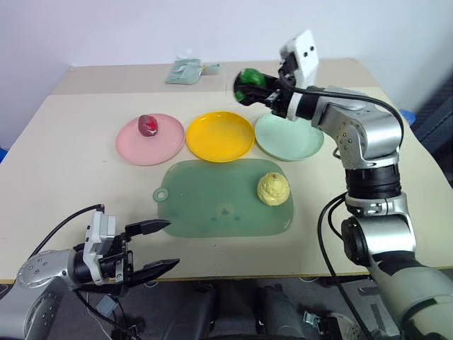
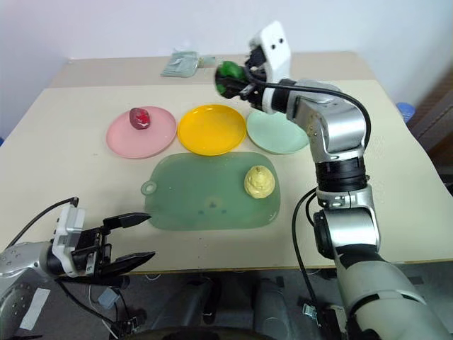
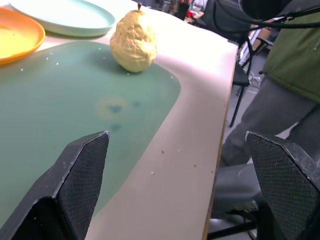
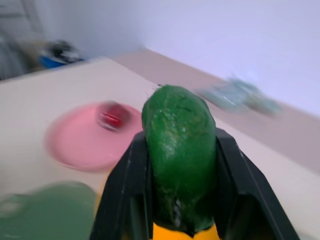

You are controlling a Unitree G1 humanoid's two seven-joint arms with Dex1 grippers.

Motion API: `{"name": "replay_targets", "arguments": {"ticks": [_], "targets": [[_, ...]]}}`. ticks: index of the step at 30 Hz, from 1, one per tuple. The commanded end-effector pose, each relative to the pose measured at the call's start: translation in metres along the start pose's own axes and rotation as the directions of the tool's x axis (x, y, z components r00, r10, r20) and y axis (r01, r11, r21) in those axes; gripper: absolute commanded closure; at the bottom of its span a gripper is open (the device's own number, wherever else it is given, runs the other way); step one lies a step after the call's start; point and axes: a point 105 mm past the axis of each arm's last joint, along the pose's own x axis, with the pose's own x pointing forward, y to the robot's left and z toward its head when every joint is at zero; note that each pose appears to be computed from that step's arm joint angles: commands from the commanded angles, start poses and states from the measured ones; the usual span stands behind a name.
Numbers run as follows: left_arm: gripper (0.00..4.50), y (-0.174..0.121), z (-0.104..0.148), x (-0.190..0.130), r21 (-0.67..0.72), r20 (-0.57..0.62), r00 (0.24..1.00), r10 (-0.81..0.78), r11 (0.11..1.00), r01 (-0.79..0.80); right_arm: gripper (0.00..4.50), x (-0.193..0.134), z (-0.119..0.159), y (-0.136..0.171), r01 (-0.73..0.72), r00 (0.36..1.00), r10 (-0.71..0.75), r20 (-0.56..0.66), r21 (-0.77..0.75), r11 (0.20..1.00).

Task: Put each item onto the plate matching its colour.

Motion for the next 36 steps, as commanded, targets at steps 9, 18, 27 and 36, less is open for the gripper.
{"name": "replay_targets", "arguments": {"ticks": [9, 18, 27, 36], "targets": [[0.0, -0.006, 0.004, 0.0, 0.034, 0.021, 0.999, 0.045, 0.998, -0.046, 3.51, 0.004, -0.052, -0.065, 0.262, 0.964, -0.262, -0.038, 0.006, 0.965], [0.0, -0.009, 0.003, -0.004, 0.027, 0.018, 0.995, 0.093, 0.995, -0.094, 0.04, 0.002, -0.061, -0.069, 0.303, 0.953, -0.301, -0.039, 0.027, 0.953], [0.0, 0.004, 0.002, 0.002, 0.029, 0.037, 0.991, 0.126, 0.992, -0.127, 0.04, -0.029, -0.025, -0.065, 0.119, 0.982, -0.123, 0.14, 0.038, 0.992], [0.0, 0.01, 0.004, 0.013, 0.02, 0.05, 0.999, 0.003, 1.0, -0.004, 0.04, -0.107, -0.029, 0.005, -0.058, 0.996, 0.055, 0.064, 0.054, 0.997]]}}
